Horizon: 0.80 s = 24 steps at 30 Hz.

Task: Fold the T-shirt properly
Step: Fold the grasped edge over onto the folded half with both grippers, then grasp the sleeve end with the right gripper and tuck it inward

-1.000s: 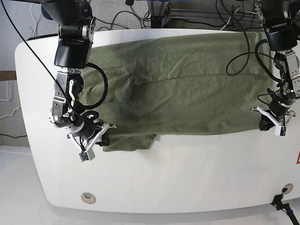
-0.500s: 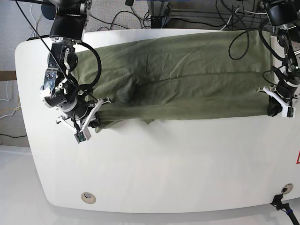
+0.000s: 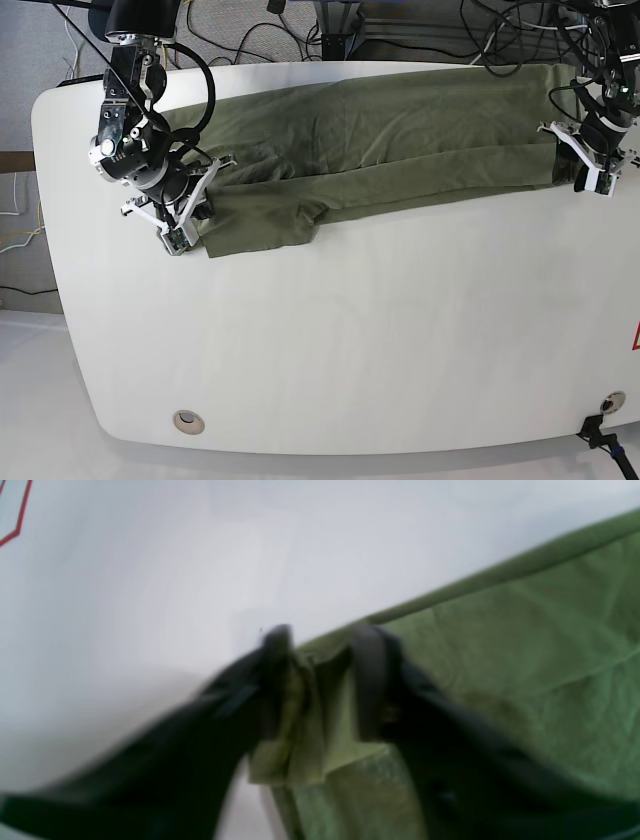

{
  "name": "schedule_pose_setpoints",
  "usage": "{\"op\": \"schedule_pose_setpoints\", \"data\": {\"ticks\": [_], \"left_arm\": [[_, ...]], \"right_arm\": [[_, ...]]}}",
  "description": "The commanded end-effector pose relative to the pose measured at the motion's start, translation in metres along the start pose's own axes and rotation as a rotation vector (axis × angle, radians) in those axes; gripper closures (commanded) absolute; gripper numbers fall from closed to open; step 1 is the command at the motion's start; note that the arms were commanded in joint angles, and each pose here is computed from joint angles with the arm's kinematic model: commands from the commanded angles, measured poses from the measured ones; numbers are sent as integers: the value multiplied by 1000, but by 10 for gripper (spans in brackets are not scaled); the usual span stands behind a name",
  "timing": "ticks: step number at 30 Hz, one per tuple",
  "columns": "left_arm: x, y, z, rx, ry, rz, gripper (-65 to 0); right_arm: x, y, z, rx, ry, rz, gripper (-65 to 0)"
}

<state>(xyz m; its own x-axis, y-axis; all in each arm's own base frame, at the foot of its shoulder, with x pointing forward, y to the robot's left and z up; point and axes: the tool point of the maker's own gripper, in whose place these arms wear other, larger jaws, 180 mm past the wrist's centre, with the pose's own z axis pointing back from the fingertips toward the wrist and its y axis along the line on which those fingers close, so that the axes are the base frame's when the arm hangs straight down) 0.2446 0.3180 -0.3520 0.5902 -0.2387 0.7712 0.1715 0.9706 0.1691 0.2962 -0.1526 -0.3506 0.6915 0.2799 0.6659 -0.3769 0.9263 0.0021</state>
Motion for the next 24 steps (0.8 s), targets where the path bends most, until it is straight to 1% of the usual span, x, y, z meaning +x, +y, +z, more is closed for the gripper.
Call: {"op": "schedule_pose_setpoints", "data": {"ticks": [1,3,4,5,7,9,10,11,12,14,16,18,22,24], "left_arm": [[8,21,7,51,1,-15,-301],[-2,38,14,97,71,-5,-371],[-5,46,18,118,91,0,-398],[-4,53,21,136,93,1,-422],[5,69,29,173,77,-15,-443],[16,84,36,212,46,-14,-442],[31,88,36,221,1,-3,-441],[43,88,34,220,-35,4,-441],[48,88,33,215,-49,10,-441],[50,85,30,206,-56,10,-441],[59,74,20,174,-71,1,-441],[59,65,15,148,-67,-8,-441],[53,54,9,128,-62,10,-441],[53,52,9,126,-63,17,-441]], "right_arm": [[12,-4,4,-11,-43,14,0],[3,-8,6,-21,-15,7,0],[-1,-9,7,-23,-5,10,-54],[-2,-8,7,-24,-4,12,-127],[4,-9,11,-30,-21,28,-256],[18,-14,15,-44,-56,46,-355],[33,-18,15,-53,-87,51,-388],[44,-22,14,-60,-108,52,-404],[51,-26,10,-60,-115,44,-402],[70,-31,3,-55,-145,25,-400],[83,-40,-8,-47,-163,-4,-400],[86,-49,-25,-30,-172,-47,-400],[70,-58,-61,11,-159,-149,-400],[58,-60,-73,22,-150,-189,-400]]}}
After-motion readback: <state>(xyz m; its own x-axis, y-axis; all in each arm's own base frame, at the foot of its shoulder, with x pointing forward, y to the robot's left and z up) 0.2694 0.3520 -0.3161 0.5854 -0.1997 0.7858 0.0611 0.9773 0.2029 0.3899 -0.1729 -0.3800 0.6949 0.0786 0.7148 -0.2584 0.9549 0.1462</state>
